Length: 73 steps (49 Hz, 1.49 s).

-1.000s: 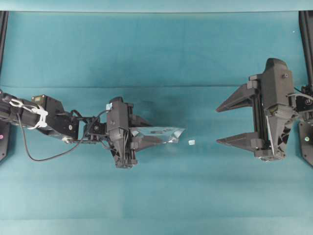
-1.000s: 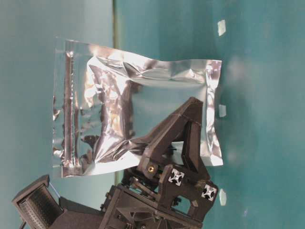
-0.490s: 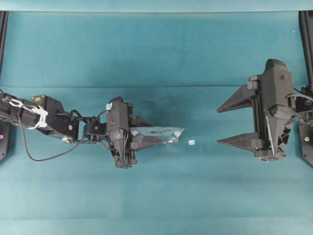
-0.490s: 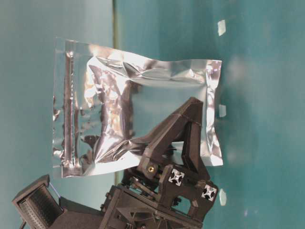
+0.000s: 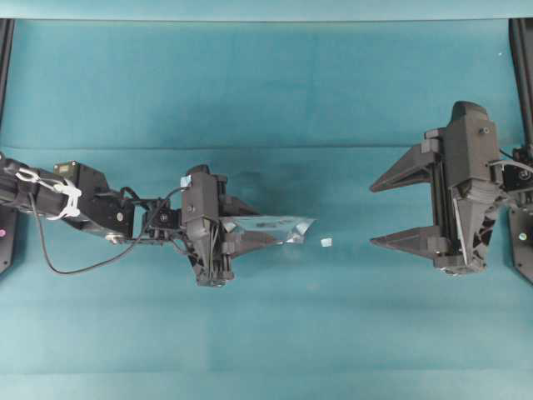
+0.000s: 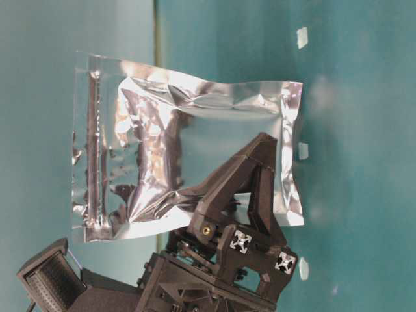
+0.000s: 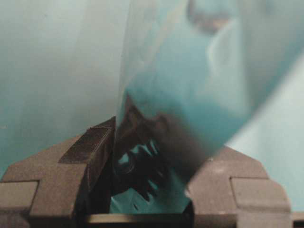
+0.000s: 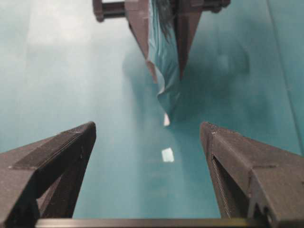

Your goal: Hand over the silver zip bag and make it stand upright.

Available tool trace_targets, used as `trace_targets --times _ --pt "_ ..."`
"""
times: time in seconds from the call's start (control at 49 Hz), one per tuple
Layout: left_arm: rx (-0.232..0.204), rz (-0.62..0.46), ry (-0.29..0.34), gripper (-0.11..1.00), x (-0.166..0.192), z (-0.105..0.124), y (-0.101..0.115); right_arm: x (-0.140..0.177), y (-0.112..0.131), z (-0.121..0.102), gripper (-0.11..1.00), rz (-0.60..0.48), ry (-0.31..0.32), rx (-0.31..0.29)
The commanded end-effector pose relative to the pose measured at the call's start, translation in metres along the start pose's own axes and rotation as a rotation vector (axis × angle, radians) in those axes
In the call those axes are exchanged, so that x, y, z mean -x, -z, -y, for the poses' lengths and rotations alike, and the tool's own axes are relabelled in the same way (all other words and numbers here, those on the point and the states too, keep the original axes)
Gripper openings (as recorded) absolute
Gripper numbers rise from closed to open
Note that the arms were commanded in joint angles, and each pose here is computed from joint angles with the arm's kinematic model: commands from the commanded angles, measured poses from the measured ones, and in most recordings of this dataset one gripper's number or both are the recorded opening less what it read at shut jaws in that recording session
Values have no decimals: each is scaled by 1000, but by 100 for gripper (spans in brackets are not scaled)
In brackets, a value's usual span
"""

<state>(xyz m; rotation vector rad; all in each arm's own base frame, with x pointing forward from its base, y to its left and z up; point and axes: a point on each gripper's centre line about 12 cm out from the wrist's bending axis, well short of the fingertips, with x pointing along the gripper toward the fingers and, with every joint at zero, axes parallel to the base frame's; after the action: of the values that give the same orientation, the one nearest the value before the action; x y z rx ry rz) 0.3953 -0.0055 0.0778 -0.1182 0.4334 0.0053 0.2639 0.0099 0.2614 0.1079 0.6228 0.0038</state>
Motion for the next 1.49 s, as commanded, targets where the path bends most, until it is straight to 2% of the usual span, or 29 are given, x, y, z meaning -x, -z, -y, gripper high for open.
trace_targets --times 0.0,1.47 --pt "-3 -7 7 22 0 3 1 2 -4 -1 96 18 -5 -9" --pt "-4 -12 8 22 1 4 2 1 1 -1 96 6 -4 -10"
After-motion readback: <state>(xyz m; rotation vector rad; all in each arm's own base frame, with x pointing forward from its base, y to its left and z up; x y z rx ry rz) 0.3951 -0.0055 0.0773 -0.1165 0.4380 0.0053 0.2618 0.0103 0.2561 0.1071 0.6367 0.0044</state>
